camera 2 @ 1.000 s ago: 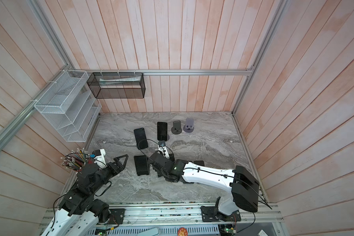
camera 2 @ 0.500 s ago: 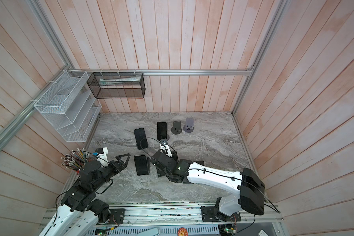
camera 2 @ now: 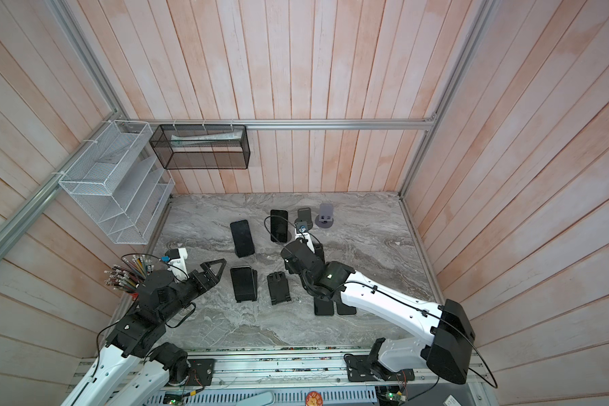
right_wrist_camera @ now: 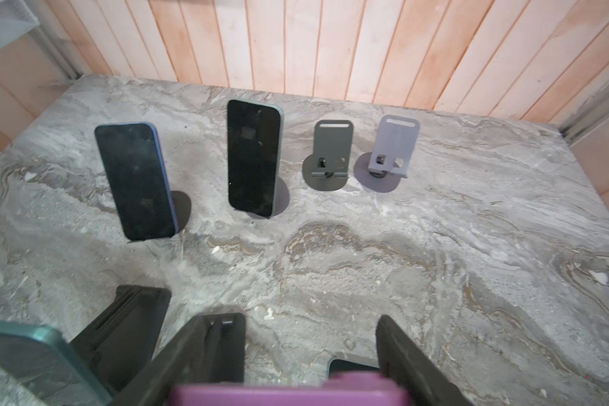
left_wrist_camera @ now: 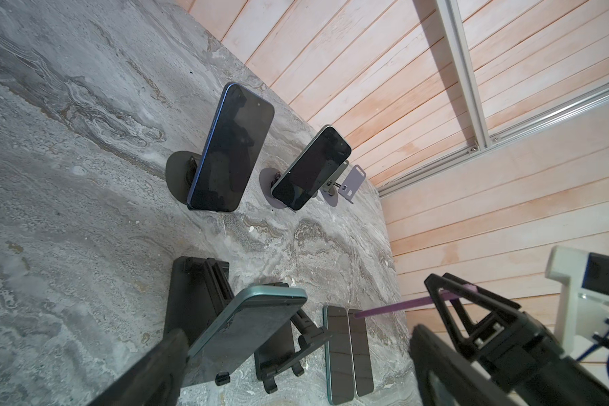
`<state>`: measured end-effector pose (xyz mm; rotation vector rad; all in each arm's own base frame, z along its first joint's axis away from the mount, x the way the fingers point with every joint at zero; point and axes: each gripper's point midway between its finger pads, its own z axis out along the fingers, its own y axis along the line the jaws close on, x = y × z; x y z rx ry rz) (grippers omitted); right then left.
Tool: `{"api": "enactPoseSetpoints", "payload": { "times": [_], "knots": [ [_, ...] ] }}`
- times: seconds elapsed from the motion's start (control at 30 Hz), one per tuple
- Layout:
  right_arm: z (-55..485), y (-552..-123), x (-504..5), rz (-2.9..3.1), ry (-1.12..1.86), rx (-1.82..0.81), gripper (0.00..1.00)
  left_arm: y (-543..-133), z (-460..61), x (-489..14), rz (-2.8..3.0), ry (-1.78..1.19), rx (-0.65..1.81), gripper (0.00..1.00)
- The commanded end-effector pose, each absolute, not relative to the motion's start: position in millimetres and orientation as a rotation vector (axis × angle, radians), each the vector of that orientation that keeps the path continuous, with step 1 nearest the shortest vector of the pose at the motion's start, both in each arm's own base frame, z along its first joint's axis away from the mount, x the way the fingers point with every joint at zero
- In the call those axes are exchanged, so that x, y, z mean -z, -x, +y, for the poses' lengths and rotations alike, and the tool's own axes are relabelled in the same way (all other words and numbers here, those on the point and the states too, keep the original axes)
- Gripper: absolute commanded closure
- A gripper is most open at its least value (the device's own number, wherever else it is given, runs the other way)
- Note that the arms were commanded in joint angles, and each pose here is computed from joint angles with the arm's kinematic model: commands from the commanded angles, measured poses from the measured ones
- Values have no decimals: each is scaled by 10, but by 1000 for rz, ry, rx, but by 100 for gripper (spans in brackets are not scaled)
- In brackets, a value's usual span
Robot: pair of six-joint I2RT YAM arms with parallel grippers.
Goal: Remove the phone from the phone stand
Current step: Place the phone to the middle-right of the table.
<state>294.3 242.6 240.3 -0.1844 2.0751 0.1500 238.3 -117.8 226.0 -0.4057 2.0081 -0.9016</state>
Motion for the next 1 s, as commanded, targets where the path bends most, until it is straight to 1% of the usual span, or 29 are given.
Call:
{"api": "enactPoseSetpoints", "payload": {
  "times": [0.0,0.23,0.4,0.83,0.97],
  "knots": [
    [2243,-3078,-2512,2029,189,-136,31,-2392,-1223,-2399,1970,397,956,0],
    [1731,-3484,-2428,2046,110,-71,31,-2388,-1245,-2325,1983,404,971,0],
    [1446,-3658,-2289,2090,79,-27,31,-2400,-1250,-2302,1987,404,968,0],
    [1179,-3941,-1776,2261,83,-70,31,-2440,-1327,-2144,2037,413,991,0],
    [1037,-4010,-1715,2283,49,-91,32,-2449,-1321,-2135,2038,416,984,0]
  ]
}}
